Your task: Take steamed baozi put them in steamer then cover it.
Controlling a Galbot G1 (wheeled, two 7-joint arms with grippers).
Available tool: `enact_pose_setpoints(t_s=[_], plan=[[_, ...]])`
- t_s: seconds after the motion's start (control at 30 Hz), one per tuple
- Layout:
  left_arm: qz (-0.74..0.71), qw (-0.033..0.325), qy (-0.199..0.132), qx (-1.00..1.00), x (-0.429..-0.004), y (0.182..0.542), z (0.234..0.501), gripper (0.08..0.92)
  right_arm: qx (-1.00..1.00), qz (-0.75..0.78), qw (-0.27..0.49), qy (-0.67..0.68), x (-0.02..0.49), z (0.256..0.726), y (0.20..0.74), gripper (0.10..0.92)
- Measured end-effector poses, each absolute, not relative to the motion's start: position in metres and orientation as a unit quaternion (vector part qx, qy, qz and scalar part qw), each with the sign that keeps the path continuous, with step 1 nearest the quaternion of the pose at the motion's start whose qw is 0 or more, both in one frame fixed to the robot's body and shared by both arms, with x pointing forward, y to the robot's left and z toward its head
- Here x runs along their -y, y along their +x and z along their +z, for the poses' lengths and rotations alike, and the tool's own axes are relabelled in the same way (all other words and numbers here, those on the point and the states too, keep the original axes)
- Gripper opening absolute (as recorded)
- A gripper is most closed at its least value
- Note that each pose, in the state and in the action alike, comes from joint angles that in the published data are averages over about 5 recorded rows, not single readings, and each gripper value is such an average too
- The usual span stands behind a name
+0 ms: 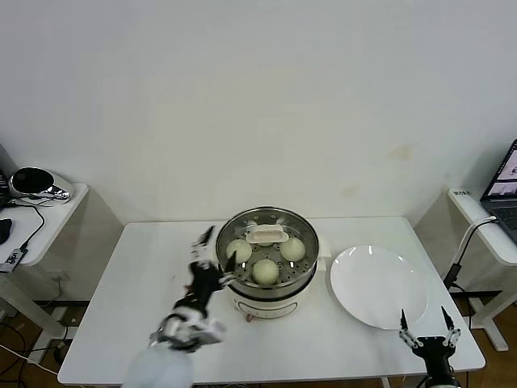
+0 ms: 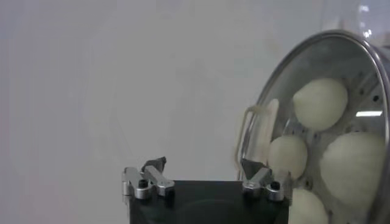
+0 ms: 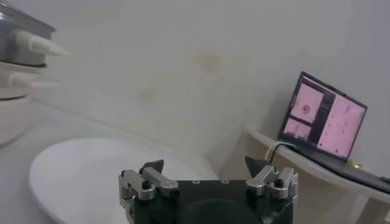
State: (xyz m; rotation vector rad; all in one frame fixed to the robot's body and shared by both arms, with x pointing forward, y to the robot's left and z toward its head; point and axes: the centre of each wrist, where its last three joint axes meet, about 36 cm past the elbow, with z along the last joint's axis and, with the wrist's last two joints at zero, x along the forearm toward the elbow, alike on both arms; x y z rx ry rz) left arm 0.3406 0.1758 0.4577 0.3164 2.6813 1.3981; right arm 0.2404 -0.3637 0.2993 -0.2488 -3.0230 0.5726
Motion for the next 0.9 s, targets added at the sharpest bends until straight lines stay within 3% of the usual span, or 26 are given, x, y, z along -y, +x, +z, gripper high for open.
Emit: enact_pose_setpoints(t_s=[0.13,0.3,0.57,0.9], plan=[[0.358,0.041,0.083,-0.929,-0.217,0.319,0.444,0.823,0.982,0.178,0.03,-0.058,0.358,0.301,0.24,0.823],[0.226,0.001,0.058,-0.972,-0.248,0.285,0.423,0.823,0.987,0.157,0.042,-0.019,0.346,0.304,0.235,0.823],[0.09,-0.058,0.026,-0.994,-0.273,0.243,0.387,0.823,0.99,0.115,0.072,0.037,0.324,0.309,0.223,0.823],[0.025,-0.097,0.004,-0.995,-0.292,0.216,0.356,0.823,0.989,0.079,0.095,0.079,0.296,0.32,0.212,0.823]])
